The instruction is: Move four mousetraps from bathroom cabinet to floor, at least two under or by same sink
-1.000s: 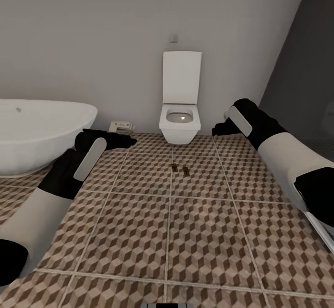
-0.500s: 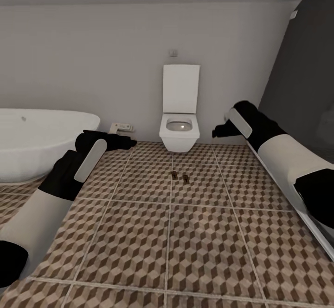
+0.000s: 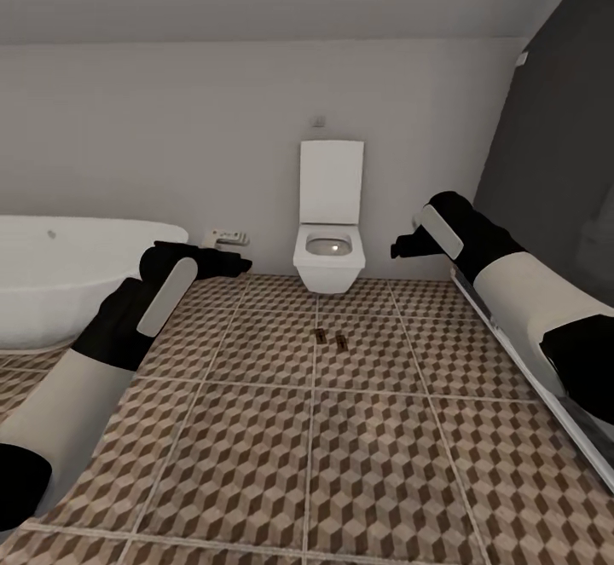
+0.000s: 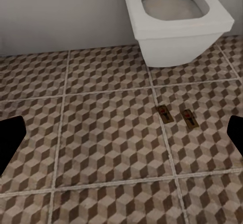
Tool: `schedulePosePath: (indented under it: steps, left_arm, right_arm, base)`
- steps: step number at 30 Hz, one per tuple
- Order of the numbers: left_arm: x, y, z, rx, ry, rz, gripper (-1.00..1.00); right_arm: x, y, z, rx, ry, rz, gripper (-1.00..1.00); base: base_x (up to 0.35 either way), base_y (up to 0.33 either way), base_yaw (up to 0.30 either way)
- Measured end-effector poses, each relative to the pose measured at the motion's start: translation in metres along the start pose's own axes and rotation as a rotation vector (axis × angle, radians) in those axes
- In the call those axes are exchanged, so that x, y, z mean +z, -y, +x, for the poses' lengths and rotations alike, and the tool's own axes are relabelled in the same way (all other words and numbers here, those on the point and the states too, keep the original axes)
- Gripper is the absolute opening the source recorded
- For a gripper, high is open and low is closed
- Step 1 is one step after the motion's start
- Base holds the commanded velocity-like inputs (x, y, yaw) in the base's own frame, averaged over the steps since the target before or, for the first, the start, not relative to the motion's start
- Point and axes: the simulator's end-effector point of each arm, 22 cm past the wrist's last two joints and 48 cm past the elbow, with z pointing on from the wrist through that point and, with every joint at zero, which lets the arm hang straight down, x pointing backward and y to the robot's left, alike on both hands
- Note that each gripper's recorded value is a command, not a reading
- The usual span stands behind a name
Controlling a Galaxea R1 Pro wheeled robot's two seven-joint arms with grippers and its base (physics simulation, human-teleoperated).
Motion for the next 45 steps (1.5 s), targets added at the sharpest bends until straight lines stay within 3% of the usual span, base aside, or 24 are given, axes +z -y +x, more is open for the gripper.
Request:
schedulePosePath:
  steps: [25, 45]
  left_arm:
    - [-0.045, 0.003, -0.009, 0.002, 0.036, -0.01, 1.0]
    - [-0.073, 0.008, 0.004, 0.002, 0.032, -0.016, 1.0]
  right_arm:
    - [-0.057, 0.008, -0.009, 0.006, 0.057, 0.005, 1.0]
    - [-0.059, 0.007, 0.044, 0.002, 0.0, 0.004, 1.0]
  base:
    - [0.0, 0.0, 0.0]
    - [0.0, 0.0, 0.0]
